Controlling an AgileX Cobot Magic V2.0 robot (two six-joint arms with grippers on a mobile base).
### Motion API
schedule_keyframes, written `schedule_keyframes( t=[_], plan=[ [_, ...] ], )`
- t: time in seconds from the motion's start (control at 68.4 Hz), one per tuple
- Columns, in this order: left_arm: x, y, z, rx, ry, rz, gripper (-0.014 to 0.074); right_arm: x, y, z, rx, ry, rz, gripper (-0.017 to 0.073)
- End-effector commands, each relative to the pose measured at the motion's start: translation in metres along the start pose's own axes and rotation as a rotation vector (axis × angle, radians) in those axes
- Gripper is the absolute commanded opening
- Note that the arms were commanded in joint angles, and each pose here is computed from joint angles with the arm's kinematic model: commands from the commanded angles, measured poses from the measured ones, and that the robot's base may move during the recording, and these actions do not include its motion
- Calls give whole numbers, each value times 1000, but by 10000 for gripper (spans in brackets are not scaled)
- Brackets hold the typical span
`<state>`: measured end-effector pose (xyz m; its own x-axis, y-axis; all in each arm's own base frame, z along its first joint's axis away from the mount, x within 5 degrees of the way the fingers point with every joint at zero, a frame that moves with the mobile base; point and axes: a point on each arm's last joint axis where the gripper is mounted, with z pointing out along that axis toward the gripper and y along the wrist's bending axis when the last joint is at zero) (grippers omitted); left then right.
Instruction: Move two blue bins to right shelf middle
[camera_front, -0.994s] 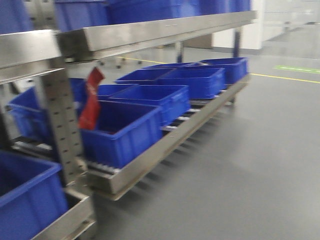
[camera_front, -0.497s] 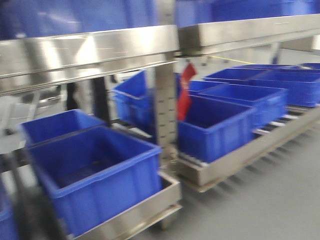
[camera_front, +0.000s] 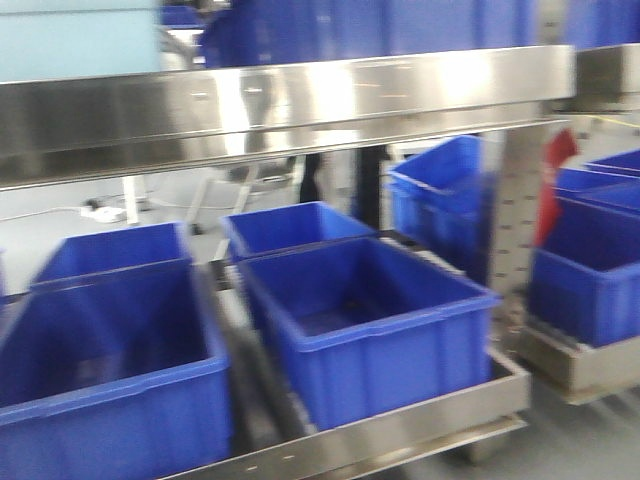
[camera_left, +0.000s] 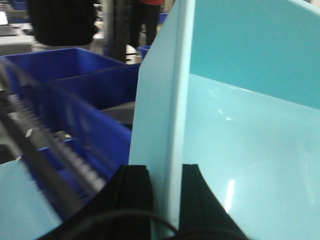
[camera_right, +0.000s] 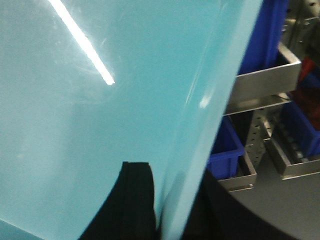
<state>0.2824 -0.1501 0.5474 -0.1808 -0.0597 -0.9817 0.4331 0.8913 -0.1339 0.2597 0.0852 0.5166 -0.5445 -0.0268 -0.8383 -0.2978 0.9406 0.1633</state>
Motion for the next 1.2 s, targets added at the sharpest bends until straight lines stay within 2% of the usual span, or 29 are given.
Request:
schedule_keyframes(
  t=[0.0,1.184],
  plan=[
    [-17,-3,-12,36,-127,-46,-111,-2,-2,-9,19,-24,-36,-153],
    [-17,-3,-12,36,-127,-46,-111,-2,-2,-9,19,-24,-36,-153]
  ],
)
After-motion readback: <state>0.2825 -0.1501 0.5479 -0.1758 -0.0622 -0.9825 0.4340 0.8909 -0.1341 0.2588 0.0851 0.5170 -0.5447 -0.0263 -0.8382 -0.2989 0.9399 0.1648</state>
